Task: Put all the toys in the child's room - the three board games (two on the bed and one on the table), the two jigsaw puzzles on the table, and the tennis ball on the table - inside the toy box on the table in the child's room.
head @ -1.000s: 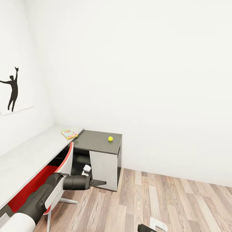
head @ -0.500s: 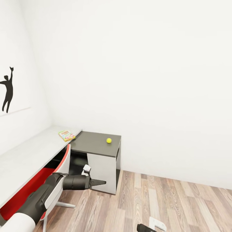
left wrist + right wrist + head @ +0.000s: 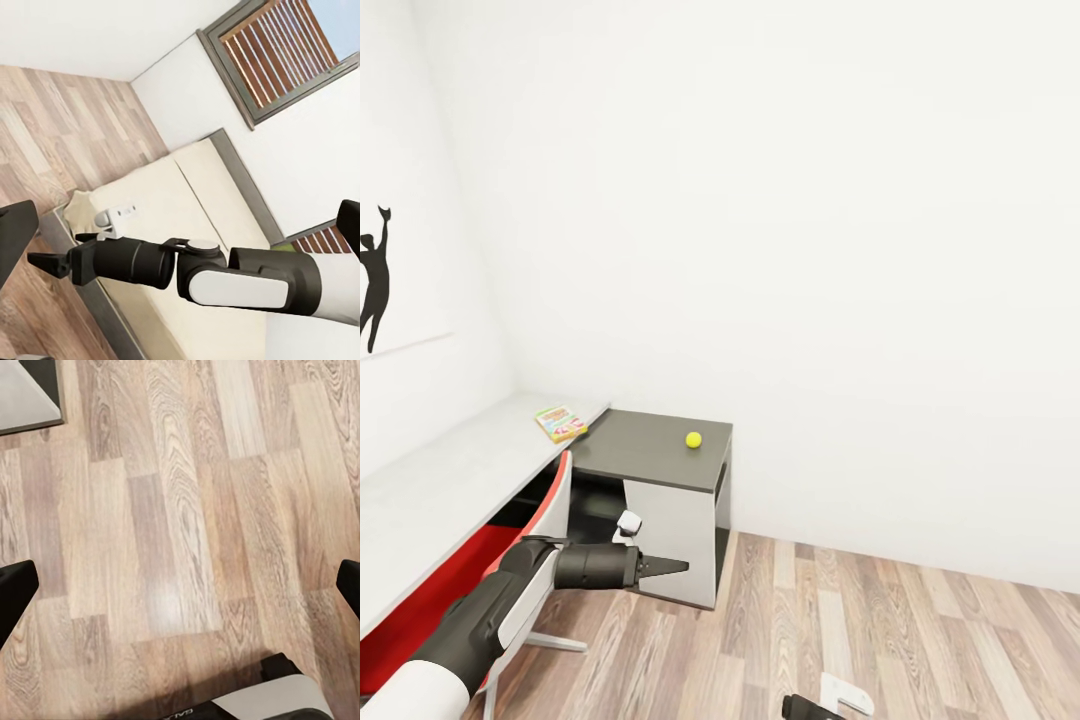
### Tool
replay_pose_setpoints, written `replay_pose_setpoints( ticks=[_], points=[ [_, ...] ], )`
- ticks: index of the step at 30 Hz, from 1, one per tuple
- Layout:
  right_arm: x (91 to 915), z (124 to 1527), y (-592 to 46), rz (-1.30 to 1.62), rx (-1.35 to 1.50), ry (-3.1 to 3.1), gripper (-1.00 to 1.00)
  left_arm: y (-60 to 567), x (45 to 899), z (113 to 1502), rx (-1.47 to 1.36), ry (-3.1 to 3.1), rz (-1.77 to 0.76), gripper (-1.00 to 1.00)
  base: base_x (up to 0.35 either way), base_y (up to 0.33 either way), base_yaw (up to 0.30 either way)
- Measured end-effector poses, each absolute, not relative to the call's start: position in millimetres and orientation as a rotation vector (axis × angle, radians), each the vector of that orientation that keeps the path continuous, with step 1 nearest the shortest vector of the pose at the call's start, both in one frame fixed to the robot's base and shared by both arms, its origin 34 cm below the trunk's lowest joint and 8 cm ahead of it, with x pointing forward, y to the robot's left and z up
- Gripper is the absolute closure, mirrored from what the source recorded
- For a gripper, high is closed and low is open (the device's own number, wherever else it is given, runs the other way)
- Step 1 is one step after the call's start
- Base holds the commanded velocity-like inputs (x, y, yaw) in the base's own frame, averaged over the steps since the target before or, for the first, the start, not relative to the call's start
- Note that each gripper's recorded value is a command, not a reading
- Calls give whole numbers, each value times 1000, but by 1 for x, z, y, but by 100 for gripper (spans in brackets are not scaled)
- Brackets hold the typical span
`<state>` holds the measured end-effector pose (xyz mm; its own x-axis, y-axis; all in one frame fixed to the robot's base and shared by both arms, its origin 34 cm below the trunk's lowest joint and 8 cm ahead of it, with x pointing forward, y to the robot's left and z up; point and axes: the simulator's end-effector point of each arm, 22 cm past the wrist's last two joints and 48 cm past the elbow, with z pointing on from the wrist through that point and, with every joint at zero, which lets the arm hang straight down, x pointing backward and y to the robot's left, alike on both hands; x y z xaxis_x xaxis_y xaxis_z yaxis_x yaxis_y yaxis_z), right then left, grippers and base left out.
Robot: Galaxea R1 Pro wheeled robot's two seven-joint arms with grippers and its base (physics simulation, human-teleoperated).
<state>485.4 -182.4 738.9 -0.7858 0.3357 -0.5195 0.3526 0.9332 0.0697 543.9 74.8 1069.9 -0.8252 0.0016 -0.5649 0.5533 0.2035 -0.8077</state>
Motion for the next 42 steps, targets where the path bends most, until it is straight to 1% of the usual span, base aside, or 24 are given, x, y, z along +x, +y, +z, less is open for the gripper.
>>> replay_pose_setpoints(
  ticks=[11,20,33,42],
  points=[
    [486,739,-182,-39,489,2543,-100,75,544,1070,516,2039,-1659,-100,9,-2,0],
    [486,739,-181,-37,489,2541,-100,75,544,1070,517,2039,-1659,-100,129,-86,0],
    [486,740,-178,-36,473,2542,-100,80,548,1074,496,2026,-1656,-100,55,-40,4],
    [487,741,-176,-33,456,2540,-100,81,549,1076,494,2022,-1655,-100,61,-103,197]
  ],
)
